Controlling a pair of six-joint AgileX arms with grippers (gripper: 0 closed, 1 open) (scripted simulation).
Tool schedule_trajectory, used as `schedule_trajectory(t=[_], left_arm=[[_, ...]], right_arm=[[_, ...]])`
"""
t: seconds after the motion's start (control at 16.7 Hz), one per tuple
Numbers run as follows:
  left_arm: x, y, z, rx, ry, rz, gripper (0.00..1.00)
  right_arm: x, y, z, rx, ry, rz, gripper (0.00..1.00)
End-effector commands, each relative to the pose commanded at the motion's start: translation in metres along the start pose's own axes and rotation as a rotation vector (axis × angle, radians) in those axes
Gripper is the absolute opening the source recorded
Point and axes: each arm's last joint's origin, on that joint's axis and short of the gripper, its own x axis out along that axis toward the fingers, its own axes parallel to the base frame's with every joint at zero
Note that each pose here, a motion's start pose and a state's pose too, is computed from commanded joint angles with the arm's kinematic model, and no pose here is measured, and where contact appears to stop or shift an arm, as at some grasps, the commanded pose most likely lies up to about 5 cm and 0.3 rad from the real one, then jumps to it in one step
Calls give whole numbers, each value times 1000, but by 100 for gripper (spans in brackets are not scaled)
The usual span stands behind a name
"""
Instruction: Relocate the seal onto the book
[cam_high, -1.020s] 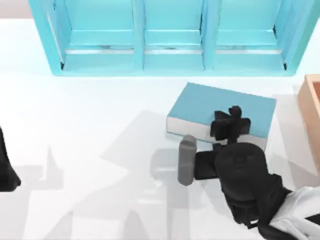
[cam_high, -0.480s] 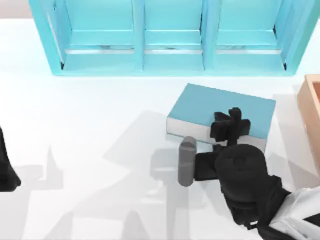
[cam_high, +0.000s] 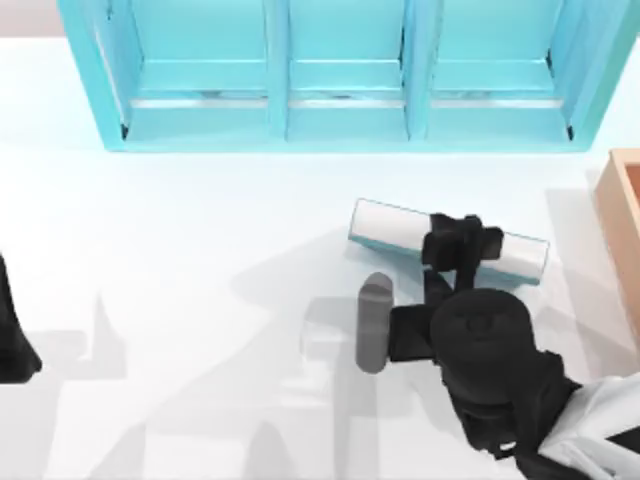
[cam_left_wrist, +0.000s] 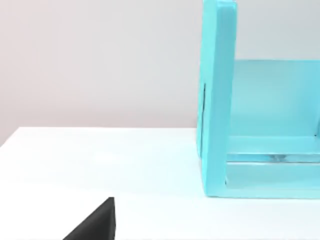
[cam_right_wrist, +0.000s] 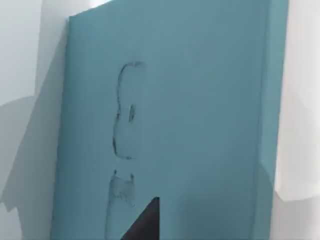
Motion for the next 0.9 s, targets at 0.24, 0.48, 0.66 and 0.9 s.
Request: schedule_trajectory(t=[0.24, 0.48, 0.66, 0.9], left_arm=[[0, 0, 0, 0, 0, 0, 100], [0, 0, 0, 0, 0, 0, 100], [0, 0, 0, 0, 0, 0, 100], [0, 0, 0, 0, 0, 0, 100]], right_arm=[[0, 0, 0, 0, 0, 0, 100], [0, 0, 0, 0, 0, 0, 100], [-1, 1, 0, -1, 0, 3, 100], [-20, 3, 10, 19, 3, 29, 100]])
